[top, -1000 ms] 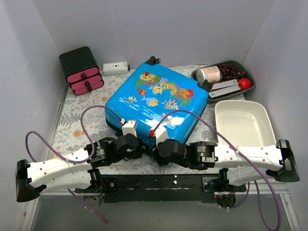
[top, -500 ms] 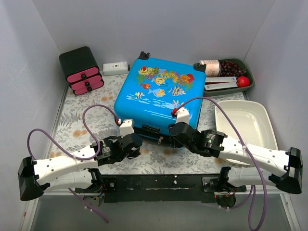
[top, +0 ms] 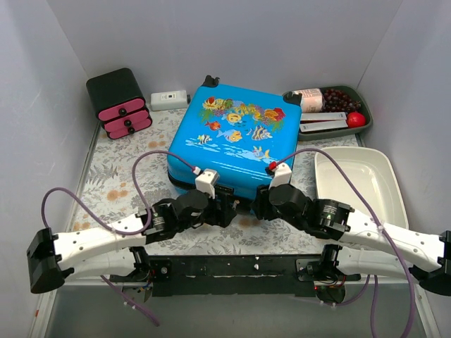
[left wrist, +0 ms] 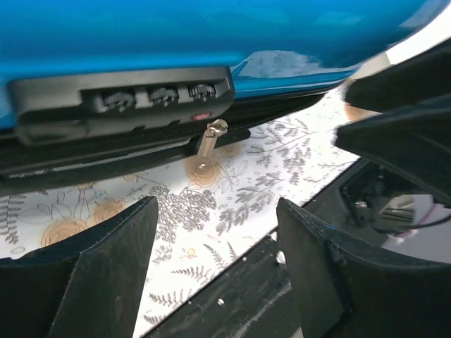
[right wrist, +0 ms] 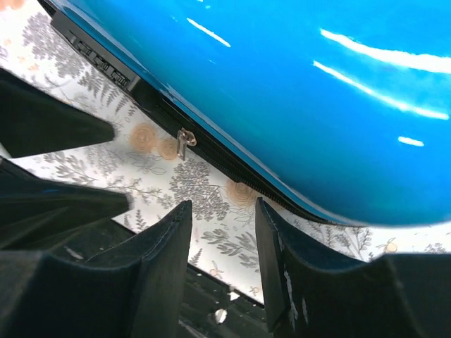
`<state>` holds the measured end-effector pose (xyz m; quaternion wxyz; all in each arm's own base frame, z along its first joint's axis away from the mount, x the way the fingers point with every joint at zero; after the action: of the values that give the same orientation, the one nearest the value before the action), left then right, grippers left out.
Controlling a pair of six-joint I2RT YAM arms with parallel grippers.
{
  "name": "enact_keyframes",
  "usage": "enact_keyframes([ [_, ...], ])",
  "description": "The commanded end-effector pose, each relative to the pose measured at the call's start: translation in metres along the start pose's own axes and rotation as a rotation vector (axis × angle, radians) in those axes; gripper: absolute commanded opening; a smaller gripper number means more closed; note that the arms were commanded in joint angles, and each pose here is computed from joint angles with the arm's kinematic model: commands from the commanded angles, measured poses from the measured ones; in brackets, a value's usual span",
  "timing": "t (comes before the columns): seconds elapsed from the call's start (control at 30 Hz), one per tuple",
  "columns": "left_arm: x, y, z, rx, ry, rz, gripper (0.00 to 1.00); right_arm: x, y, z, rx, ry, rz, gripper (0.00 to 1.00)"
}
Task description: Open, take out, and arrange the luggage
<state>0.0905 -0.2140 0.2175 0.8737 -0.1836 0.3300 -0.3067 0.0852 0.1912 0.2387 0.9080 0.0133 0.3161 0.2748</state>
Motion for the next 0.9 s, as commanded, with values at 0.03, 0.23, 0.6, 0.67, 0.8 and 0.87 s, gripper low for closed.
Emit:
enact_keyframes([
  [0.03, 0.028, -0.009, 0.006, 0.091, -0.036, 0.006, 0.65, -0.012, 0.0, 0.003, 0.163, -0.05, 0.039, 0.49],
  [0.23, 0.036, -0.012, 0.005, 0.067, -0.052, 0.015, 0.55, -0.016, -0.009, -0.009, 0.202, -0.019, 0.005, 0.49],
  [0.6, 0.052, -0.019, -0.001, 0.031, -0.079, 0.05, 0.47, -0.018, -0.015, -0.014, 0.258, -0.049, -0.008, 0.48],
  [0.67, 0.055, -0.017, -0.003, 0.031, -0.091, 0.075, 0.47, -0.018, -0.015, -0.015, 0.261, -0.052, -0.007, 0.48],
  [0.8, 0.059, -0.014, -0.004, 0.037, -0.11, 0.109, 0.43, -0.019, -0.016, -0.016, 0.264, -0.054, -0.004, 0.48],
  [0.87, 0.061, -0.015, -0.002, 0.038, -0.129, 0.127, 0.42, -0.019, -0.016, -0.016, 0.273, -0.057, -0.003, 0.47],
])
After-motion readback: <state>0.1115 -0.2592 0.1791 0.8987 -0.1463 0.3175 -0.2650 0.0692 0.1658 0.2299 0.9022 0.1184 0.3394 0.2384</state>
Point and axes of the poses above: each gripper's point midway between its finger pads, its own x axis out along the fingers, its own y axis along the line the jaws close on, z = x × y, the point moved 10 cm from there along -x, back along the fingers, and after that the axes turned 5 degrees about -x, right-handed, at the moved point
